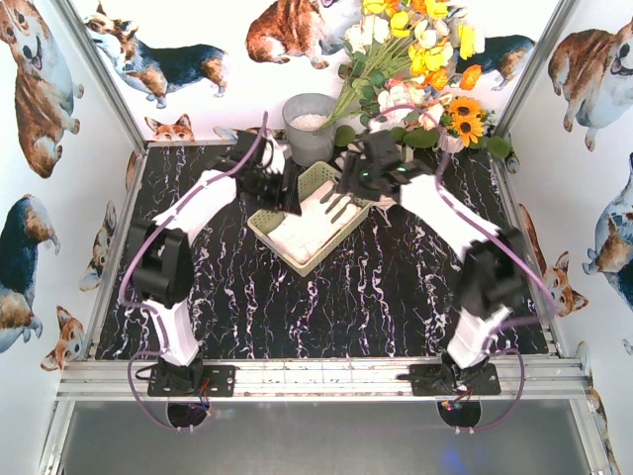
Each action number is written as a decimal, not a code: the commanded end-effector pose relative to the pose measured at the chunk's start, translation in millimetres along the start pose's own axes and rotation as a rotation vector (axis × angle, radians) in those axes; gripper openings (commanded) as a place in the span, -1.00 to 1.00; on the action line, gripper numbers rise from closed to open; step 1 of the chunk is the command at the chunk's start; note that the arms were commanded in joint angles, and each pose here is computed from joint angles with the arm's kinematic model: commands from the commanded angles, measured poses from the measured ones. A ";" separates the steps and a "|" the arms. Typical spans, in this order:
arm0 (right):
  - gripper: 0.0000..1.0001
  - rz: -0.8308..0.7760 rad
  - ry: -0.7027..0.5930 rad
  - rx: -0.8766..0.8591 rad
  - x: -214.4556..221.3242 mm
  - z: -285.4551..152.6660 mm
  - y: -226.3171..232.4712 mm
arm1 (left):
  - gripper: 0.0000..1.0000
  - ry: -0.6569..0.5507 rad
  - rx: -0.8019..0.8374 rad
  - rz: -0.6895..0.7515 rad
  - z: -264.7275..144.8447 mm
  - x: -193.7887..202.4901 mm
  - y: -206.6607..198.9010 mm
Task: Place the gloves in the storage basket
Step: Place the glove in the bin, then turn over the glove at the center of the board.
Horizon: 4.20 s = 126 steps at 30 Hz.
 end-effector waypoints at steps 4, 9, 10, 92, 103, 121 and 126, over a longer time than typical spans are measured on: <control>0.16 0.105 -0.168 -0.026 -18.4 -58.5 -37.2 | 0.48 -0.212 -0.273 0.042 -63.4 -42.0 0.1; 0.24 0.221 -0.170 0.035 -12.7 -54.7 -92.4 | 0.52 -0.293 -0.389 0.001 -96.5 -40.2 5.7; 0.24 0.254 -0.169 0.041 -12.1 -51.6 -102.7 | 0.53 -0.294 -0.404 -0.008 -97.7 -37.5 7.9; -0.90 -0.326 0.302 0.005 121.8 -107.7 -115.8 | 0.63 -0.362 -0.418 -0.205 -162.5 66.2 -28.3; -0.87 -0.471 0.543 -0.234 208.4 -94.3 -47.3 | 0.52 -0.301 -0.345 -0.293 -148.6 99.2 -39.5; 0.19 -0.487 0.371 -0.197 187.3 -165.4 -31.9 | 0.51 -0.275 -0.077 -0.415 -75.8 159.3 -114.6; 0.17 -0.249 0.293 -0.153 168.4 -168.6 -62.8 | 0.40 -0.292 -0.080 -0.441 -48.2 158.2 -131.9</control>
Point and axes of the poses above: each gripper's point midway between its finger pads, its own z axis out along the fingers, its own y axis along the line the jaws close on, x = y × z, the point moved 7 cm from there along -z, back along the fingers, and after that the axes turned 11 degrees about z, right-handed, at the moved point
